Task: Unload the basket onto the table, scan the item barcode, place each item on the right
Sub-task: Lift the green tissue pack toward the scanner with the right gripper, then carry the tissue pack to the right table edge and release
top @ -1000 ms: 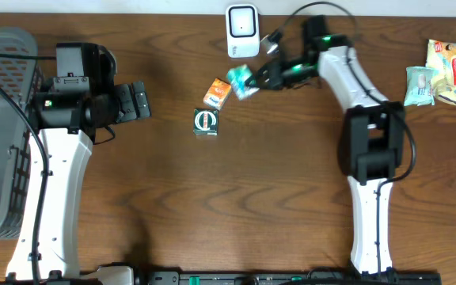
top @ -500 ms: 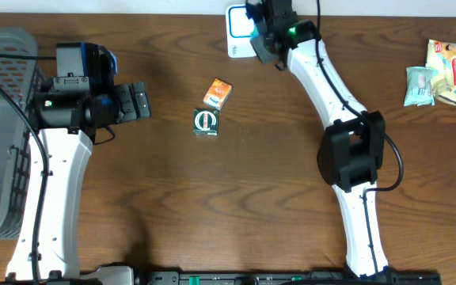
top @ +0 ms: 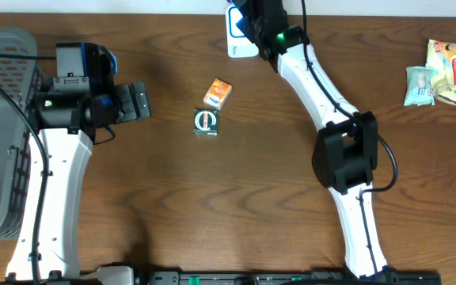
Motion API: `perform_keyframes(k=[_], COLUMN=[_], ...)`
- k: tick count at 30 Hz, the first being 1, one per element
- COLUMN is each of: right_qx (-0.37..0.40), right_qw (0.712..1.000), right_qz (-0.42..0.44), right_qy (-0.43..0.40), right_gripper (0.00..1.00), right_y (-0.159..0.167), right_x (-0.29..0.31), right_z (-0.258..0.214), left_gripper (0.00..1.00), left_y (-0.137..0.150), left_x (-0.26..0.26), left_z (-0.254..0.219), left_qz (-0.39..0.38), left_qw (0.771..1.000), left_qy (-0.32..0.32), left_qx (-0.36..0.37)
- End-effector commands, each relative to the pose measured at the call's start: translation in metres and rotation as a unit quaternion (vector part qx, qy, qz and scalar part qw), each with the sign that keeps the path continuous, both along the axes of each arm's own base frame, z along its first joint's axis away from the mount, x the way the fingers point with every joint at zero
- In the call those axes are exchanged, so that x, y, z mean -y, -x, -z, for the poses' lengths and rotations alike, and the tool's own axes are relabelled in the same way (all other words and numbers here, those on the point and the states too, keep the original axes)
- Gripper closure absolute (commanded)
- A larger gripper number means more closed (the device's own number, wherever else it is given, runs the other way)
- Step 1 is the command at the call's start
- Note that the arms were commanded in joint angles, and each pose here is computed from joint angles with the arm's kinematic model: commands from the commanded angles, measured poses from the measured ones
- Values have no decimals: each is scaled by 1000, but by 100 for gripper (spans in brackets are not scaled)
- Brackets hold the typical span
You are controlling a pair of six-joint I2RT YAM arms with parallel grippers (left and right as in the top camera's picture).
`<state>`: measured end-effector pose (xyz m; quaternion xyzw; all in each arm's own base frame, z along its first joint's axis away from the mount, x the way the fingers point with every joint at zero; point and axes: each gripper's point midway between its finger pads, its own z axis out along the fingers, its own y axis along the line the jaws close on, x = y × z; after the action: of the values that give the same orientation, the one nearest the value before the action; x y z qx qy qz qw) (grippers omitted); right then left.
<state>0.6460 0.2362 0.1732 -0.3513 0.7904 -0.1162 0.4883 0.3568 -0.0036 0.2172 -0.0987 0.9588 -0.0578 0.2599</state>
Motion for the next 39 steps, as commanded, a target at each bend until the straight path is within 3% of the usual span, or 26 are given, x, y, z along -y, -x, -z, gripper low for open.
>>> perform_keyframes(k=[1,8,16,23,27,28,29,30,31,34,35,39], right_qx=[-17,-17,-18,-95,-170,-185,-196,-202,-205,-234,-246,-277], right_qw=[998,998,990,965,926,918,911,902,895,877,872,872], right_qz=[-10,1,139,243,330,344,357,378,393,418,418,363], right_qy=[54,61,12,29,68,71,71,61,49,-20,-70,-175], right_gripper=[99,99,99,99,99,95,85,58,42,46,36,31], right_y=[0,-1,-2,19,53,61,67,73,77,92,95,91], right_x=[0,3,65,189,287,306,322,340,352,383,386,363], right_z=[36,38,6,2,24,28,31,33,34,46,51,58], left_gripper=[2,2,2,2,2,3,2,2,2,2,2,2], left_y=[1,1,1,1,1,1,1,1,1,1,1,1], left_x=[-3,-3,-3,-3,-3,-3,-3,-3,-3,-3,-3,-3], left_z=[0,0,0,0,0,0,0,0,0,0,0,0], left_qz=[-3,-3,-3,-3,-3,-3,-3,-3,-3,-3,-3,-3], left_qw=[1000,1000,1000,1000,1000,1000,1000,1000,1000,1000,1000,1000], left_qy=[-4,-4,-4,-4,-4,-4,-4,-4,-4,-4,-4,-4], left_qx=[-1,-1,-1,-1,-1,-1,-1,-1,-1,-1,-1,-1])
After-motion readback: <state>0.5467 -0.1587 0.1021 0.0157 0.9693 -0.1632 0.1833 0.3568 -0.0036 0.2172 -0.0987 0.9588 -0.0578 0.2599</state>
